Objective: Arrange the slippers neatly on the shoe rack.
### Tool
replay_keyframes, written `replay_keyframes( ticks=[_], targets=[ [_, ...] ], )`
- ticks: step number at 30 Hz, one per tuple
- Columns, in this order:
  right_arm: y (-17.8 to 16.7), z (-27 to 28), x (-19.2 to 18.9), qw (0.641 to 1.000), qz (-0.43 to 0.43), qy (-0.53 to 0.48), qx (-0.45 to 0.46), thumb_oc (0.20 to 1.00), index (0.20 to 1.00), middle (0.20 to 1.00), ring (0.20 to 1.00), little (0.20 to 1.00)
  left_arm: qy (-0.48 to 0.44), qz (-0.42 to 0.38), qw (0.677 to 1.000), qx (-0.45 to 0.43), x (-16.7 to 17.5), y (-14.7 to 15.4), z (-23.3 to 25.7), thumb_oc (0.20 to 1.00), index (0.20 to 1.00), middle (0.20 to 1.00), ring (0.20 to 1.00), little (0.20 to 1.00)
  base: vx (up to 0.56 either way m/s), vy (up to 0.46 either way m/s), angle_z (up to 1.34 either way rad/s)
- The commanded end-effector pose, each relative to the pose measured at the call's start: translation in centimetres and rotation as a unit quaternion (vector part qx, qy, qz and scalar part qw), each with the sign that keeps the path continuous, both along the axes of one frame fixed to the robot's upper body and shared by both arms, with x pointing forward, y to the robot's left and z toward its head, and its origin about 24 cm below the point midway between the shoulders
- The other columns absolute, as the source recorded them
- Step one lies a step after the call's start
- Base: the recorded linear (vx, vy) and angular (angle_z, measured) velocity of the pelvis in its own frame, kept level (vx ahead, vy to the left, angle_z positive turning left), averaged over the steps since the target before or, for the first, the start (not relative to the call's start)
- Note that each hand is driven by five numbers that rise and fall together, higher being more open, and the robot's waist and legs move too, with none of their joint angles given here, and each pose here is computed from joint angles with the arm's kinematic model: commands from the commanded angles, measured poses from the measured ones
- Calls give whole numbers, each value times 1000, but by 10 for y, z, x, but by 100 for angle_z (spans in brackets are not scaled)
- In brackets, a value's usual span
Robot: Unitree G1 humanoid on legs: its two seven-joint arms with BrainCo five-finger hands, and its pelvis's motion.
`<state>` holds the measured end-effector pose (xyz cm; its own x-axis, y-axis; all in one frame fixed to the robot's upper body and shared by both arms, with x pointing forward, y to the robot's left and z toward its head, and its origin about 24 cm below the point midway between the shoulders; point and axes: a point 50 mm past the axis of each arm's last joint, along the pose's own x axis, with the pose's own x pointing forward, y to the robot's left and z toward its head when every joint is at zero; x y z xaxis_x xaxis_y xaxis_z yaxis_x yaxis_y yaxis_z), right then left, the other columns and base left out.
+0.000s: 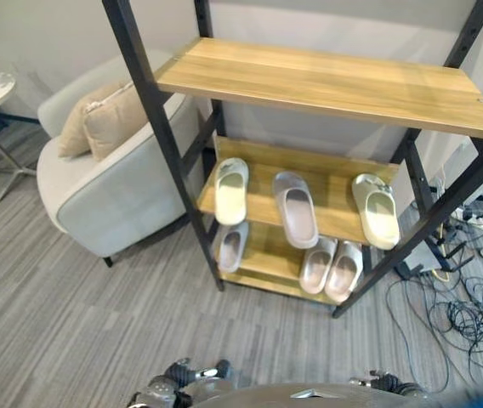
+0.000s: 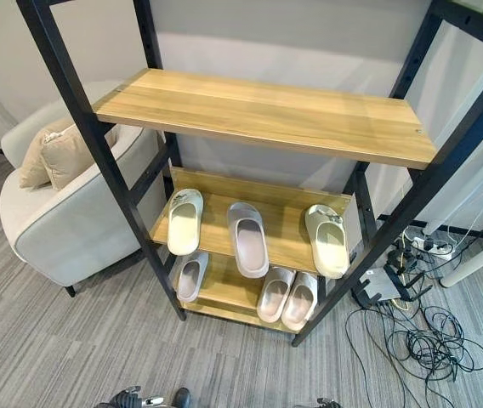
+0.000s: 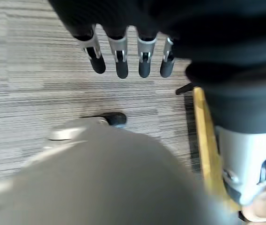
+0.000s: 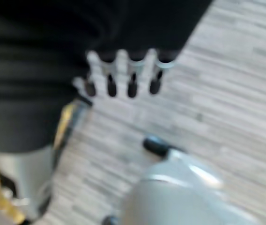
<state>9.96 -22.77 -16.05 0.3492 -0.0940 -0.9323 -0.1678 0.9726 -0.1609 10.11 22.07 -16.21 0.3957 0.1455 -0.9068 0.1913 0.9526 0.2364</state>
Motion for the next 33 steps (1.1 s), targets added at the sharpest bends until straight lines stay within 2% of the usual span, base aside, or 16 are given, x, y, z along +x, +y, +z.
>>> replay_keyframes(
  ticks=[1,5,12,20,21,24,26,30,33],
  targets=[
    [7,9,30,998,2,-65,7,1000,1000,1000,1000,1000,-29,-20,999,4,25,-5,5,1000,1000,1000,1000,1000,0,0,0],
    [16,14,46,994,5,-104,19,1000,1000,1000,1000,1000,-29,-33,999,-3,25,-12,4,1000,1000,1000,1000,1000,-18,-7,4],
    [26,14,49,993,23,-113,24,1000,1000,1000,1000,1000,-27,-44,999,-8,24,-19,3,1000,1000,1000,1000,1000,-4,4,0],
    [49,25,67,981,56,-175,63,1000,1000,1000,1000,1000,-15,-52,998,-13,11,-24,-1,1000,1000,1000,1000,1000,4,6,-1],
    [22,38,82,979,57,-192,43,1000,1000,1000,1000,1000,-5,-44,999,-8,6,-14,-1,1000,1000,1000,1000,1000,38,3,0],
    [14,43,86,976,57,-207,39,1000,1000,1000,1000,1000,-4,-51,999,-7,4,-10,-1,1000,1000,1000,1000,1000,0,0,0],
    [16,35,58,977,84,-190,44,1000,1000,1000,1000,1000,-12,-37,999,-10,6,-9,0,1000,1000,1000,1000,1000,-23,10,2],
    [44,32,52,967,159,-192,47,1000,1000,1000,1000,1000,-22,-35,999,-10,6,-14,0,1000,1000,1000,1000,1000,-38,36,-12],
    [55,34,54,961,181,-200,66,1000,1000,1000,1000,1000,-27,-33,999,-12,7,-16,0,1000,1000,1000,1000,1000,-5,28,-17]
  ],
)
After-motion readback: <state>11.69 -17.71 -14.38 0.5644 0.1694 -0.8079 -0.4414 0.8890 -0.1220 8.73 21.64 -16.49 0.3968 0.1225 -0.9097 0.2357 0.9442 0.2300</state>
